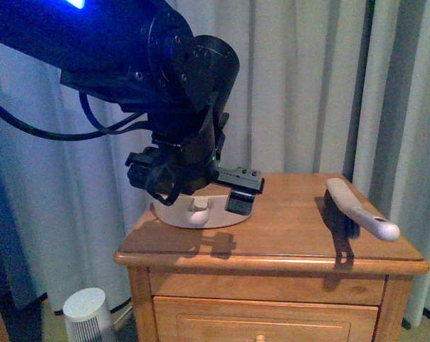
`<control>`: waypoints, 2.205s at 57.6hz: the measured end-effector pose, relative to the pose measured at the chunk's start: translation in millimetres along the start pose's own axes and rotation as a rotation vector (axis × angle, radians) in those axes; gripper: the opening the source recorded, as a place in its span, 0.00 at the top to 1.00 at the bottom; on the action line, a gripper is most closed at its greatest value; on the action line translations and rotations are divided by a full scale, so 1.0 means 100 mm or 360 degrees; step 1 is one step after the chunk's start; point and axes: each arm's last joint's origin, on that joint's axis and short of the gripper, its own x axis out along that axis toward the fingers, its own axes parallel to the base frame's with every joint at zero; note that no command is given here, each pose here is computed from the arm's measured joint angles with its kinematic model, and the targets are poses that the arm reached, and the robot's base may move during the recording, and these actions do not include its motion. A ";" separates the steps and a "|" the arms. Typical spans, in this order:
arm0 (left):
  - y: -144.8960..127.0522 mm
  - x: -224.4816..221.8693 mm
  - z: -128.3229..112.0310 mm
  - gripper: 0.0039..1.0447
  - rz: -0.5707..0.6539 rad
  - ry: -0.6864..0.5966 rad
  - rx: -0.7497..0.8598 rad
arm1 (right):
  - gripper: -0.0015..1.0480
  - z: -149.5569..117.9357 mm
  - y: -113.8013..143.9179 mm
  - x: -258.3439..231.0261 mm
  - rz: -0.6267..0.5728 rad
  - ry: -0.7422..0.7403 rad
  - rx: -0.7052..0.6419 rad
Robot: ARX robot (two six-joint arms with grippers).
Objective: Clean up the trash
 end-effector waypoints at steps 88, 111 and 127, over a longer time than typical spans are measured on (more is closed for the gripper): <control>0.07 0.22 -0.12 0.73 -0.0008 -0.0064 -0.0003 | 0.07 0.00 0.00 0.00 0.0000 0.0000 0.0000; 0.32 -0.65 -0.11 0.73 -0.0037 -0.0624 -0.0093 | 0.07 0.00 0.00 0.00 0.0000 0.0000 0.0000; 0.67 -1.51 -0.51 0.73 0.0041 -0.1111 -0.0110 | 0.07 0.00 0.00 0.00 0.0000 0.0000 0.0000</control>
